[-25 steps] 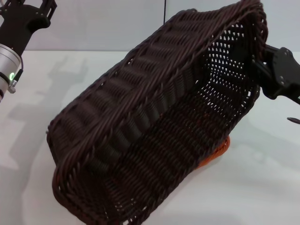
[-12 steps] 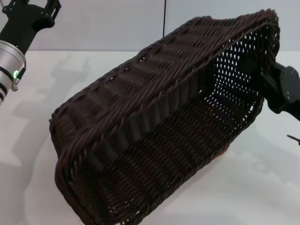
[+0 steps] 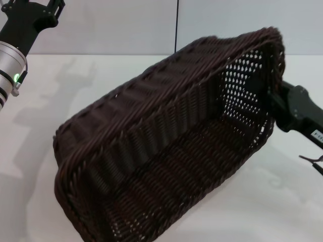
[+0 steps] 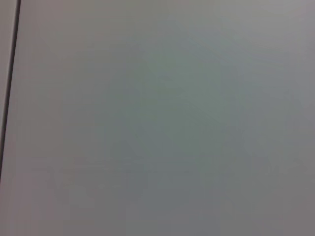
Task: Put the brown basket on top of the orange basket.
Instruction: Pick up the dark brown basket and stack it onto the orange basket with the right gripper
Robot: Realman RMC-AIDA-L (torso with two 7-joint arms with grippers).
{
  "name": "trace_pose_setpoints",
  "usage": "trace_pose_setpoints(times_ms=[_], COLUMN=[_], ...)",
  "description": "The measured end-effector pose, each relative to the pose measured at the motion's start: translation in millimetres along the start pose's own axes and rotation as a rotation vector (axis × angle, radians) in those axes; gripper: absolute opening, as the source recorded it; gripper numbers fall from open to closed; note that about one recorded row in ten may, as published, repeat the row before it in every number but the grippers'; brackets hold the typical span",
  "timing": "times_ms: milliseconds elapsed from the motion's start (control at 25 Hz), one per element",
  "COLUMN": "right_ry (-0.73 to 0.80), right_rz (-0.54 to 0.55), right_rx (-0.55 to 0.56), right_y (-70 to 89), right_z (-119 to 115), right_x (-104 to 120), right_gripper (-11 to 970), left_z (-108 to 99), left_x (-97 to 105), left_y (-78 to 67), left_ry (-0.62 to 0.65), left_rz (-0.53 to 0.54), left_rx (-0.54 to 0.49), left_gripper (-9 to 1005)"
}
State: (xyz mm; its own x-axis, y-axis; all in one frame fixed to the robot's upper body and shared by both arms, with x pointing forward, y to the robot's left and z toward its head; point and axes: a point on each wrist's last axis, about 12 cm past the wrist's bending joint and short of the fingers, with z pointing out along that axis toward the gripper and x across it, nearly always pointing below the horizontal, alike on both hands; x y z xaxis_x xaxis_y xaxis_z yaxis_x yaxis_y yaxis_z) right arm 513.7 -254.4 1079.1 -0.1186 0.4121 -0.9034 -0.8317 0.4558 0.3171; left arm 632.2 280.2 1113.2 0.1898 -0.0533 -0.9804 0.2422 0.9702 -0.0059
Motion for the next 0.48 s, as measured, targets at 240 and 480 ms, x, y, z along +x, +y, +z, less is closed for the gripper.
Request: trace_pose_setpoints(times_ms=[240,480], right_ry=[0.039,0.049], right_rz=[0.049,0.083], right_rx=[0.001,0.041], right_y=[2.0,1.8], right_z=[2,-7], right_x=[8,13], right_gripper=[155,154], left_z=[0,0], left_x=[0,1], left_y=[0.2,0.3], left_ry=[0.004,0.010], left_rz=[0.000,0.000], left_rx=[-0.001,-0.002], left_gripper=[605,605])
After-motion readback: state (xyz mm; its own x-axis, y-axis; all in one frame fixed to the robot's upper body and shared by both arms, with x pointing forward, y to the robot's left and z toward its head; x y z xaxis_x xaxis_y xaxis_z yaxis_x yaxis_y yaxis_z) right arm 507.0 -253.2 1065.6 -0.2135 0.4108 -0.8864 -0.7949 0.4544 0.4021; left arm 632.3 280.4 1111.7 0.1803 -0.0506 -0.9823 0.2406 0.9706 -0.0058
